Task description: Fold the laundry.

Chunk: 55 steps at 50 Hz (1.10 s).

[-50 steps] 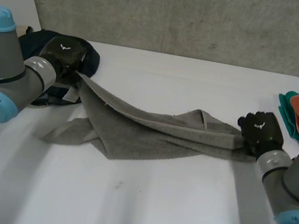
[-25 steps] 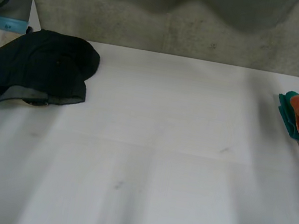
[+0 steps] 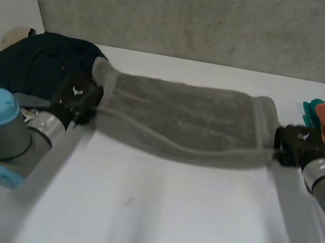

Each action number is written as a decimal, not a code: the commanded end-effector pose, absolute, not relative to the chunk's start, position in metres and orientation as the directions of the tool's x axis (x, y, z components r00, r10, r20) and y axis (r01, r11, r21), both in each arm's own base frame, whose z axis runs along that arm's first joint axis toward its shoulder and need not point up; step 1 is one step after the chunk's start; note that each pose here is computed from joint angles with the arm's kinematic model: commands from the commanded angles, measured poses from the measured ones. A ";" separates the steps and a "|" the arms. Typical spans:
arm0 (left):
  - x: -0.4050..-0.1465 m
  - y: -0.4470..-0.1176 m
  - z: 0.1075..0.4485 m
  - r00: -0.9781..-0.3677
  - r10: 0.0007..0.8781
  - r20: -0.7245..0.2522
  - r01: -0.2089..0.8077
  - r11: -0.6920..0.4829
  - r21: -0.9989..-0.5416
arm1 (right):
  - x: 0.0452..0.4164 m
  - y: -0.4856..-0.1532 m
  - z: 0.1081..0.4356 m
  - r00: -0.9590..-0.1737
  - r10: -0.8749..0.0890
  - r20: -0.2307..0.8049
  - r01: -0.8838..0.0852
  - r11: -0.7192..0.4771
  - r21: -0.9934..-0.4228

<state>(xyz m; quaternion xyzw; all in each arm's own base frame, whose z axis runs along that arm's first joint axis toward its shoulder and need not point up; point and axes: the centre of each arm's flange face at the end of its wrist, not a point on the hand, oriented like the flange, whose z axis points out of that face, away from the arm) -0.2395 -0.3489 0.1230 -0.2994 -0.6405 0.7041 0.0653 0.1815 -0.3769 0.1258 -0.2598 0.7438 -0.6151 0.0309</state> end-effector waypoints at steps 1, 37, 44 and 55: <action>-0.229 -0.339 0.106 -0.786 0.506 -0.356 0.391 -0.041 -0.919 | 0.178 -0.360 0.116 -0.833 -0.459 0.310 -0.427 0.176 -0.887; -0.194 -0.332 0.123 -0.822 0.478 -0.310 0.395 0.086 -0.915 | 0.172 -0.345 0.152 -0.822 -0.456 0.342 -0.471 0.206 -0.858; -0.179 -0.287 0.148 -0.765 0.539 -0.353 0.521 0.194 -0.831 | 0.154 -0.319 0.178 -0.709 -0.562 0.427 -0.649 0.282 -0.706; -0.157 -0.199 0.181 -0.599 0.731 -0.328 0.740 0.347 -0.576 | 0.126 -0.273 0.202 -0.411 -0.831 0.374 -0.879 0.254 -0.402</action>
